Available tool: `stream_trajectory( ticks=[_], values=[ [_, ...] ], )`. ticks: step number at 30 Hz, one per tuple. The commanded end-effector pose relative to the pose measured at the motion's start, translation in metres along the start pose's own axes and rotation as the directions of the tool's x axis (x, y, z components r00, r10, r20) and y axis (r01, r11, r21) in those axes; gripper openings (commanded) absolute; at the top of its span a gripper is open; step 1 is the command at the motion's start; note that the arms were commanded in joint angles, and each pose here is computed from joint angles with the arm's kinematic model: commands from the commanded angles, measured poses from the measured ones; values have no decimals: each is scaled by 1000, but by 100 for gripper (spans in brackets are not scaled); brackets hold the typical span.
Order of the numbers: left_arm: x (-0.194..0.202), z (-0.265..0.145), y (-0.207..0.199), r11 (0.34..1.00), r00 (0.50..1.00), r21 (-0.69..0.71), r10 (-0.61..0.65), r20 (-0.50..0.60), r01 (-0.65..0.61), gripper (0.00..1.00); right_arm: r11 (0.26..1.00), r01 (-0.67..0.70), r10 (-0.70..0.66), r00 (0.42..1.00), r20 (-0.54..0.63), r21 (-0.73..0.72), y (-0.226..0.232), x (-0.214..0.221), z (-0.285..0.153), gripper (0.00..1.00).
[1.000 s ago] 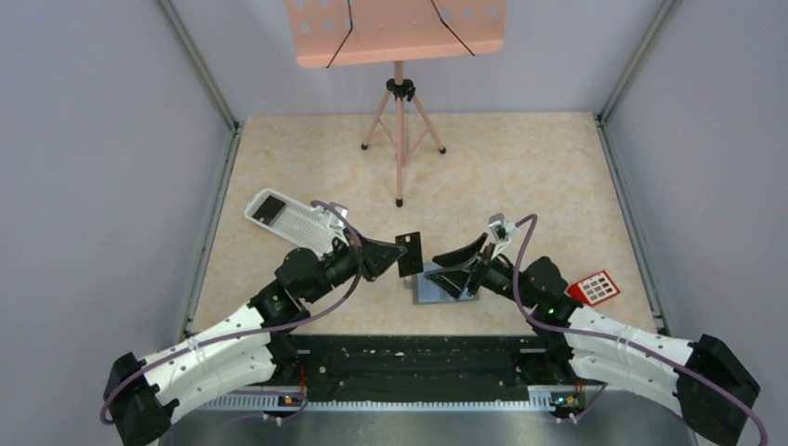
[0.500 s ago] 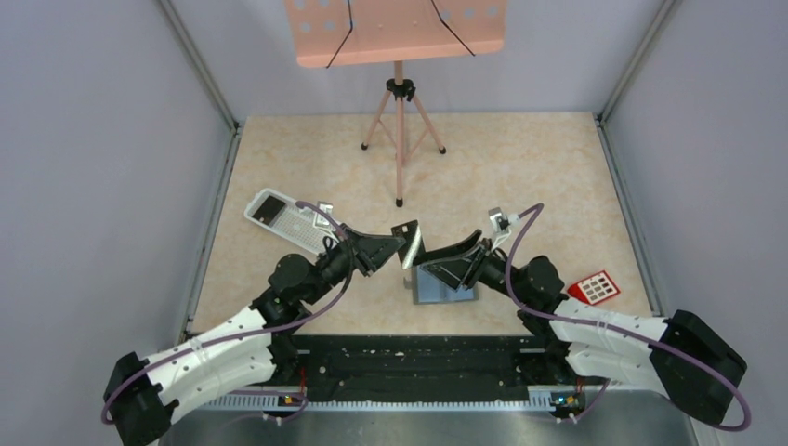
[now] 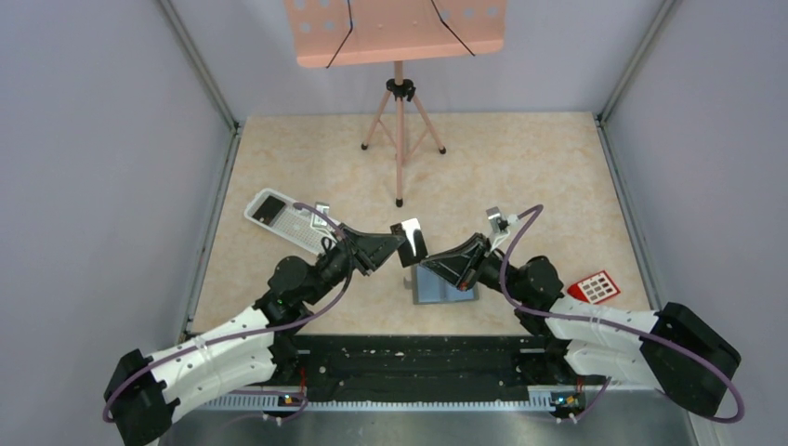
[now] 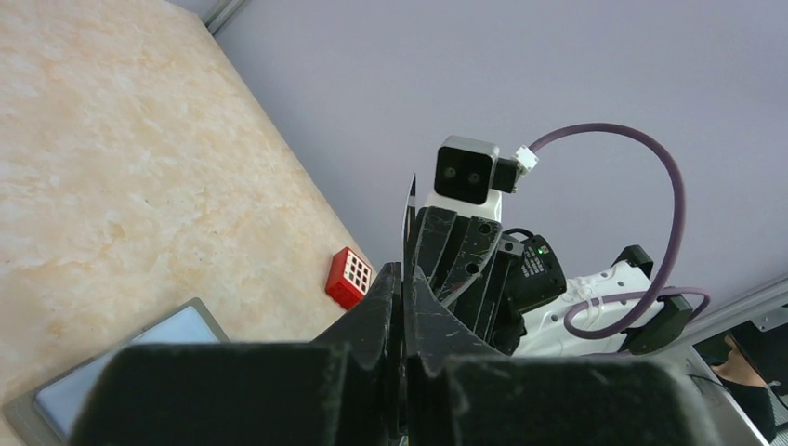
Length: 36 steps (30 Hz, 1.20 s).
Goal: Take the credit cards out of the card holder
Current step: Remove the credit card from the card holder.
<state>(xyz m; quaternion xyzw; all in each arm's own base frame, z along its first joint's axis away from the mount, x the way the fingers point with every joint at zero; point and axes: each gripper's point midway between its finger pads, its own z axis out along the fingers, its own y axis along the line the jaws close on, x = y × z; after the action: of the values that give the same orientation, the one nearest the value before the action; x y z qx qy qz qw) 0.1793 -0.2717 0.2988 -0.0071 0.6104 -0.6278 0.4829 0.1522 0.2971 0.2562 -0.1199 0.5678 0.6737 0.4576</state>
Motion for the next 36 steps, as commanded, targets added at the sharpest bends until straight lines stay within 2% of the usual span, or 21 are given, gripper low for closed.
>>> stream_trajectory(
  ticks=[1,5,10,14,18,25,36],
  values=[
    [4,-4,-2,999,1000,37,0,-5,0,3,991,92,-87,995,56,-98,23,-19,6,0],
    [7,-10,6,1000,1000,15,-7,-1,7,12,988,119,-115,992,44,-100,23,-16,4,0],
    [7,-16,10,999,1000,-20,25,-13,-25,42,982,166,-166,986,1,-96,21,-10,0,0],
    [6,-24,13,996,997,-53,74,-31,-75,54,967,207,-220,972,-78,-150,24,2,-9,0],
    [7,-36,8,991,990,-64,116,-85,-121,63,966,193,-227,952,-206,-174,20,16,-18,0],
    [11,-63,-1,969,951,-94,202,-233,-228,61,965,127,-215,885,-413,-230,21,44,-37,0],
    [32,-74,-2,944,843,-107,224,-488,-313,56,957,48,-190,848,-495,-286,27,60,-48,0]
  ],
)
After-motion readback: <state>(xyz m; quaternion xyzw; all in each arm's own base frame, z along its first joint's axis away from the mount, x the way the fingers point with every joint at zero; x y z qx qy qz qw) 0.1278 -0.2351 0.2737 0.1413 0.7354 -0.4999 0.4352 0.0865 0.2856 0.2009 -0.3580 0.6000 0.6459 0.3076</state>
